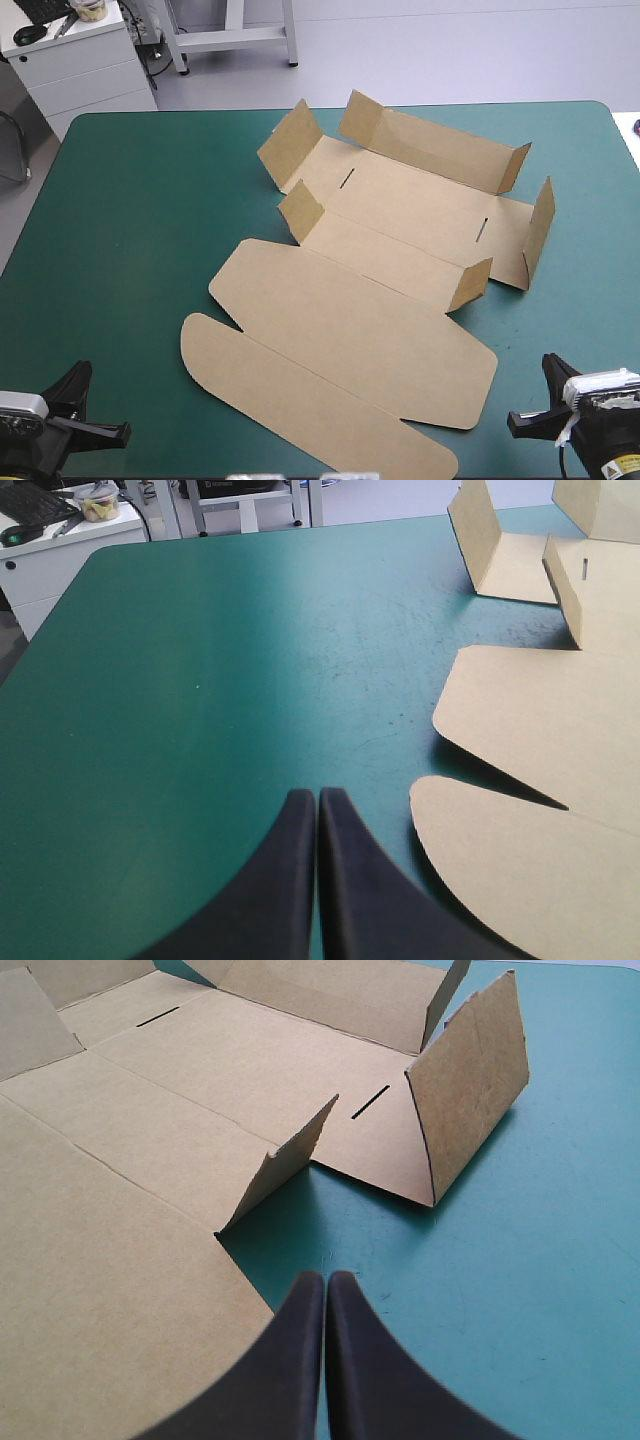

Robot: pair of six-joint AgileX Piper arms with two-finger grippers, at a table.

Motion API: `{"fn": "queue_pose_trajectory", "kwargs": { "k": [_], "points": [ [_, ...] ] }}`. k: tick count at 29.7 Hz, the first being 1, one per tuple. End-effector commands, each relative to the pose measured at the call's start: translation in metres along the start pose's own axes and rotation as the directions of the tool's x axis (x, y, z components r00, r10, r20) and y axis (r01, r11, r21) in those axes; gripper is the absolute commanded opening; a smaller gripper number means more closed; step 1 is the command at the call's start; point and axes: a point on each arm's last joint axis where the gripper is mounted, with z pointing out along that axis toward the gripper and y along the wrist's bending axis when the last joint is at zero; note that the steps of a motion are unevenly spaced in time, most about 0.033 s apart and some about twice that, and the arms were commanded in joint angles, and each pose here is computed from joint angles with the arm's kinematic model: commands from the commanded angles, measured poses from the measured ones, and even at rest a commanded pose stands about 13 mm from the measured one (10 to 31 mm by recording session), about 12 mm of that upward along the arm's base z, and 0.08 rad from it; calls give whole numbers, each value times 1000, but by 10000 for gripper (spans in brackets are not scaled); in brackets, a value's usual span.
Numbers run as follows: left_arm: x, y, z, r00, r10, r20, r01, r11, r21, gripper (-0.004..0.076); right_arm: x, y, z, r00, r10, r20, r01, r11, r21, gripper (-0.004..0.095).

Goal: Fold the box

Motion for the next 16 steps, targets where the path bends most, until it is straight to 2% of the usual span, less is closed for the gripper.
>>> {"fn": "queue_pose_trajectory", "kwargs": {
  "k": [1,4,9,11,16],
  "points": [
    [-12,0,-7,994,-5,107,4,1000,9,-10,-15,-1,-5,996,-6,88,6,1000,8,79],
    [-12,0,-7,994,-5,107,4,1000,9,-10,-15,-1,-5,996,-6,88,6,1000,8,211],
    [-12,0,-7,994,-5,107,4,1000,9,-10,-15,-1,-5,996,-6,88,6,1000,8,521],
    [-12,0,-7,994,-5,107,4,1000,9,-10,-15,-1,-5,996,-6,88,6,1000,8,613],
    [-12,0,-7,994,-5,107,4,1000,9,-10,-15,-1,-5,996,-6,88,6,1000,8,645]
  ]
}}
